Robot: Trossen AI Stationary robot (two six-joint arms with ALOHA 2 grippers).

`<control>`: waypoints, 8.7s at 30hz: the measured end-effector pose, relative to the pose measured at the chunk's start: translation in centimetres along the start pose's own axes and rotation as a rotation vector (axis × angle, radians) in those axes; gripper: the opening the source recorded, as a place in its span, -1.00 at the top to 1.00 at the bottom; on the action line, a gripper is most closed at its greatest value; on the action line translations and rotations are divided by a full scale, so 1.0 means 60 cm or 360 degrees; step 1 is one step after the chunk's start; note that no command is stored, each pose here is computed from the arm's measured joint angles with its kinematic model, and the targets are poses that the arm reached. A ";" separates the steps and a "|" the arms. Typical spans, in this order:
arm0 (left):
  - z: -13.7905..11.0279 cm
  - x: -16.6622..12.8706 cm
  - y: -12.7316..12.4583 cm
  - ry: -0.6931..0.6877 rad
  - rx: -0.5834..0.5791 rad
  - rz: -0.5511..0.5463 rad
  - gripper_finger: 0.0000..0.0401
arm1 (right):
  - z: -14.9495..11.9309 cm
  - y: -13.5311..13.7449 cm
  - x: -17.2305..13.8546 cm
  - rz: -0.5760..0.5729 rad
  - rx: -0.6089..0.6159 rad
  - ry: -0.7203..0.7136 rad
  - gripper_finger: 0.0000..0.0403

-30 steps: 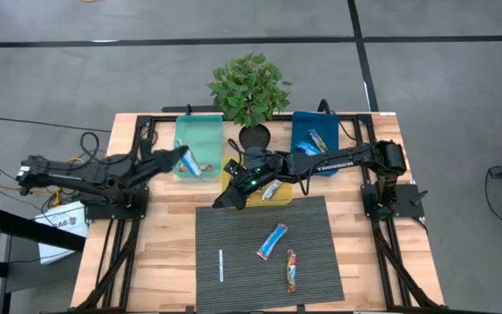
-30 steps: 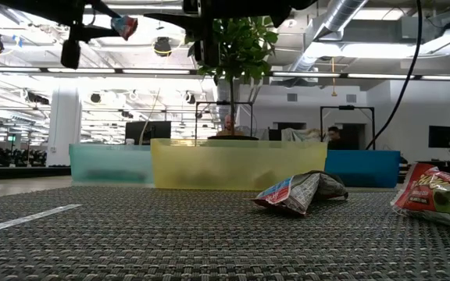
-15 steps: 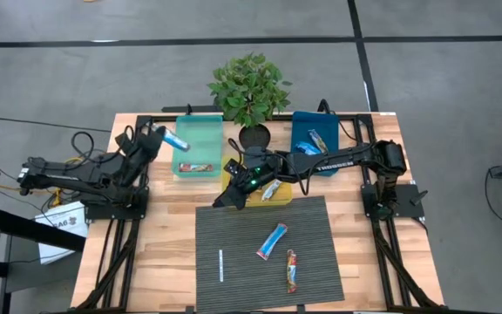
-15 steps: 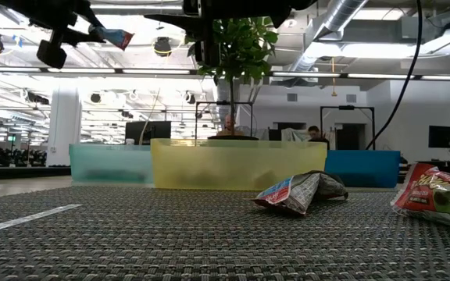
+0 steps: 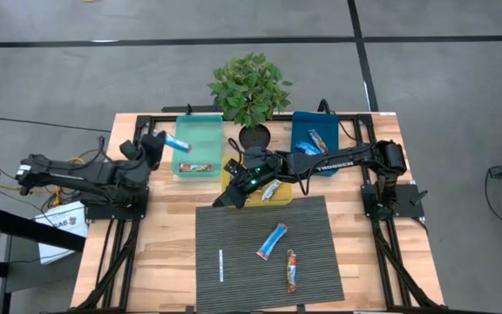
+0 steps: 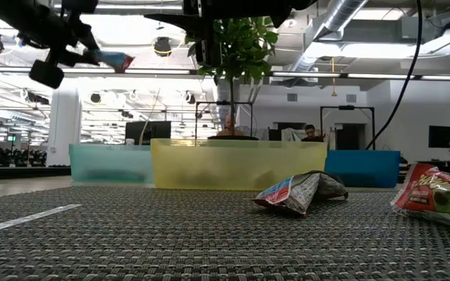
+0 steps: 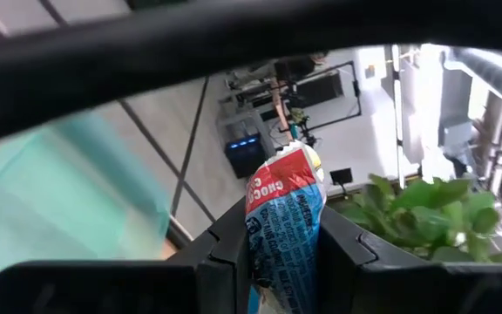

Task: Pick and place Granola Bars by type
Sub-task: Put the red granola bar into the green bin

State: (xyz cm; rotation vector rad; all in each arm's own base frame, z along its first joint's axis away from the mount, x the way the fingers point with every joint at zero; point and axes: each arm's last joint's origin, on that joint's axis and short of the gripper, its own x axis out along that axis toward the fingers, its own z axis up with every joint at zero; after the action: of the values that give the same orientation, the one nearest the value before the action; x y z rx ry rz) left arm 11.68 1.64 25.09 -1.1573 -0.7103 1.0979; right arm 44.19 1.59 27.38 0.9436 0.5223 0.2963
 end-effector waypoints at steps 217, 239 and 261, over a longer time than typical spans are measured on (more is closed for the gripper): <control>-0.107 -0.054 -0.050 0.1538 0.0764 -0.0729 0.10 | -0.299 -0.104 0.008 -0.0761 -0.1605 0.1508 0.56; -0.107 -0.054 -0.050 0.1540 0.0771 -0.0735 0.10 | -0.218 -0.051 0.030 -0.0665 -0.1171 0.1162 0.94; -0.104 -0.049 -0.051 0.1349 0.0750 -0.0663 0.10 | -0.065 -0.013 0.021 -0.0776 -0.0434 0.0381 0.94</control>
State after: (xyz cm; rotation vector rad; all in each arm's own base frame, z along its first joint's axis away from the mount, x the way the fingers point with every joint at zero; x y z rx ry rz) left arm 17.14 -3.37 26.48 -0.8870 -0.0045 0.3181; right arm 43.13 4.45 24.50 0.4957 0.8874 0.0346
